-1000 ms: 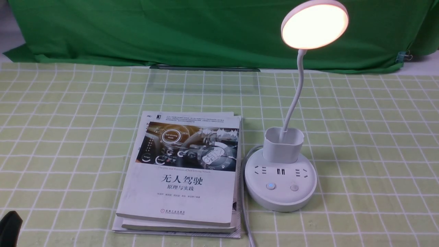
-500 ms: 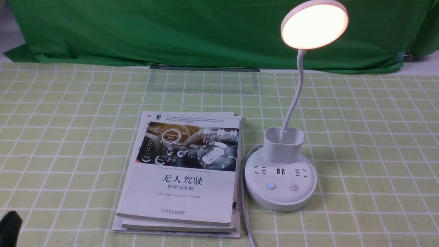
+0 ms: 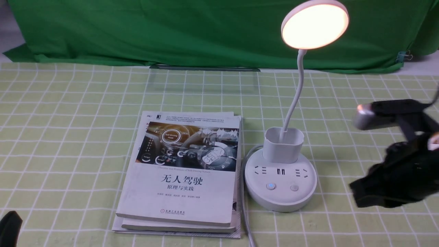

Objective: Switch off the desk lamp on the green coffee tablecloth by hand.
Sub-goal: 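Press the power button on the lamp base to turn the lamp off with the right gripper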

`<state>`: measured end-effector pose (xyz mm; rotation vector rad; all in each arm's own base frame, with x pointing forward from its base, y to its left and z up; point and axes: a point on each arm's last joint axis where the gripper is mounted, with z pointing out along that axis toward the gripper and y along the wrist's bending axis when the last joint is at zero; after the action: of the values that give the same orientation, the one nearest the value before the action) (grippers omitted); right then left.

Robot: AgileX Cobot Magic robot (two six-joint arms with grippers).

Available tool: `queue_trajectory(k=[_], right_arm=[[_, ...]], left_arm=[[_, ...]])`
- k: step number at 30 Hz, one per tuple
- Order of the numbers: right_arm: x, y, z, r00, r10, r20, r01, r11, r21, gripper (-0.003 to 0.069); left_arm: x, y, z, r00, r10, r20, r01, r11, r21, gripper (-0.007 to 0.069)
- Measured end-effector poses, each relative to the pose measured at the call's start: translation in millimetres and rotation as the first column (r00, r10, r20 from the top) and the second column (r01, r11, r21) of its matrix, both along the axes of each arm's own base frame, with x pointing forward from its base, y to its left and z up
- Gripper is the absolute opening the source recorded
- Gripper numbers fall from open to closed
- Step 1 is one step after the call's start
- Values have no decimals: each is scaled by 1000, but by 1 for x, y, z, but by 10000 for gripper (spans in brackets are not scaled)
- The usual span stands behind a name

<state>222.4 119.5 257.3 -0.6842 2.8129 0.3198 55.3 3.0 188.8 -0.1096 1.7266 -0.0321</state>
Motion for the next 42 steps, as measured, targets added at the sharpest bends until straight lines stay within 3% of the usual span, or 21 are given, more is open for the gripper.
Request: queue_trajectory(k=[6, 22, 30, 42], right_arm=[[36, 46, -23, 994, 104, -45, -107, 993, -59, 43], [84, 66, -76, 988, 113, -108, -127, 982, -139, 43], [88, 67, -77, 988, 109, -111, -124, 983, -139, 44], [82, 63, -41, 995, 98, -8, -99, 990, -100, 44]], left_arm=[[0, 0, 0, 1000, 0, 0, 0, 1000, 0, 410], [0, 0, 0, 1000, 0, 0, 0, 1000, 0, 410], [0, 0, 0, 1000, 0, 0, 0, 1000, 0, 410], [0, 0, 0, 1000, 0, 0, 0, 1000, 0, 410]])
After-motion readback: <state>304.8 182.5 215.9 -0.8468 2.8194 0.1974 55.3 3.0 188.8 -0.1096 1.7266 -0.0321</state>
